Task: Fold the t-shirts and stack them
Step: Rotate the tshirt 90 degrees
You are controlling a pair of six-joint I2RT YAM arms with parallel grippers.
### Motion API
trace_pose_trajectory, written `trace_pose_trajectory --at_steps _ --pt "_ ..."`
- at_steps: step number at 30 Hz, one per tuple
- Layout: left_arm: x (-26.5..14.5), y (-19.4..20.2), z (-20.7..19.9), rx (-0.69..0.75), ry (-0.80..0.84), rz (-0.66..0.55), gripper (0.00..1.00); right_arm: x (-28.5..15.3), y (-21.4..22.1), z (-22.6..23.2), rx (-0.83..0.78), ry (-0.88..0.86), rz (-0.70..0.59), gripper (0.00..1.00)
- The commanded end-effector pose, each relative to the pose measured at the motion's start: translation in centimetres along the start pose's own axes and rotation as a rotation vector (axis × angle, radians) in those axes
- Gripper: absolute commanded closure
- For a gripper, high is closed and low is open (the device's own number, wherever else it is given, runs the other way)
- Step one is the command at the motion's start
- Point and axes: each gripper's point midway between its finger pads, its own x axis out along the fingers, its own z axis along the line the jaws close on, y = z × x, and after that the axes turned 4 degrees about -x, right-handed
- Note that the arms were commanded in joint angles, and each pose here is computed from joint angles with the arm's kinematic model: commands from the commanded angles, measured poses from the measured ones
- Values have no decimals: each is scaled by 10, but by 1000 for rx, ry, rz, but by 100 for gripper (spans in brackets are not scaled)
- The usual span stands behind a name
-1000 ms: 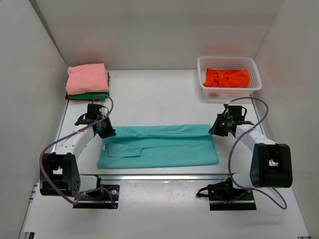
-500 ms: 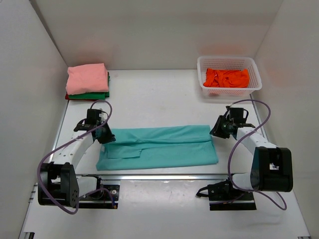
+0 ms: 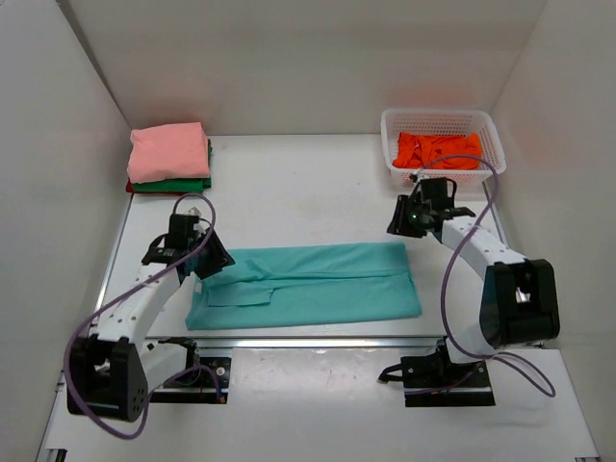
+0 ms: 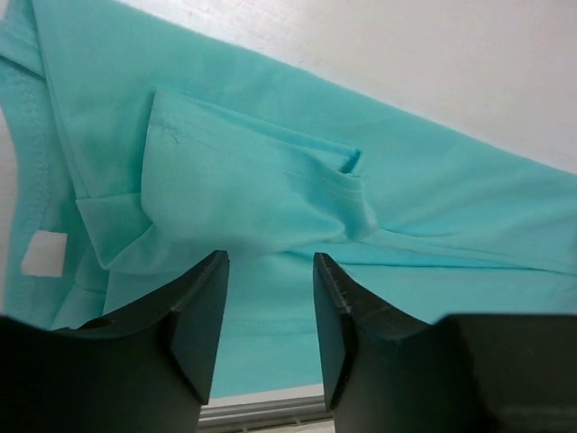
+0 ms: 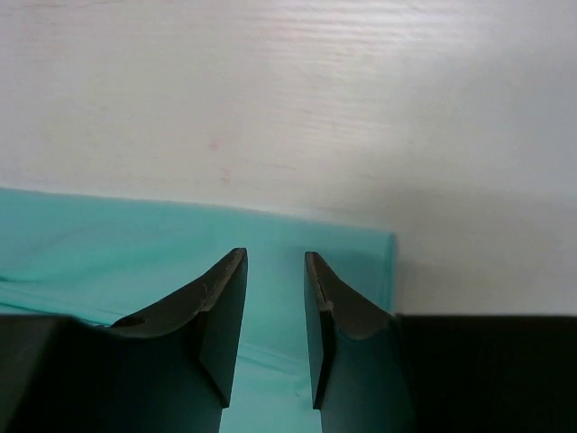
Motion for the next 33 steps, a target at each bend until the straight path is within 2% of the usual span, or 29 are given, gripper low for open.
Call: trace_pose_trajectory --at_steps 1,3,8,11,13,14,16,17,19,20,21,22,23,24,25,27,28,31,32,33 --pt "21 4 4 -24 -51 16 48 9 -16 21 -108 -51 1 71" --pt "32 5 4 -18 -91 33 49 22 -4 28 -114 -85 60 72" --pt "75 20 8 -22 -211 168 50 34 32 30 -94 -95 189 72" --pt "102 19 -10 17 -234 209 50 34 56 21 -37 -52 257 72" --pt "120 -3 -38 32 -209 198 50 32 71 21 -33 -22 304 73" --pt "134 7 -37 47 -231 246 50 28 80 15 -15 6 333 72" --pt "156 -19 -75 64 -175 233 52 22 96 22 -17 25 385 74" --pt "171 -12 -73 71 -196 282 53 20 107 22 6 50 415 74" --pt "188 -53 -126 130 -115 231 55 11 122 39 -12 42 441 77" --pt "203 -40 -115 175 -179 294 57 7 130 54 -16 20 448 77" --pt "216 -52 -127 228 -194 303 58 6 138 61 20 9 464 78" --pt "212 -86 -179 271 -100 215 59 3 139 76 5 -28 455 78" --pt "221 -100 -200 312 -95 181 59 0 150 88 10 -44 474 78" --pt "245 -80 -181 333 -157 252 60 0 155 96 12 -69 478 78" --pt "234 -106 -217 323 -67 158 61 -1 156 110 28 -106 471 78" --pt "270 -78 -189 274 -62 266 64 -3 166 129 33 -149 478 77" --pt "262 -78 -195 274 -27 265 64 -3 171 135 17 -168 479 77" --pt "280 -68 -185 290 -9 267 64 4 177 157 -7 -217 474 76" --pt "274 -80 -202 294 24 245 63 8 180 163 -23 -229 475 76" --pt "288 -68 -193 285 20 295 63 11 186 168 -45 -227 483 76"
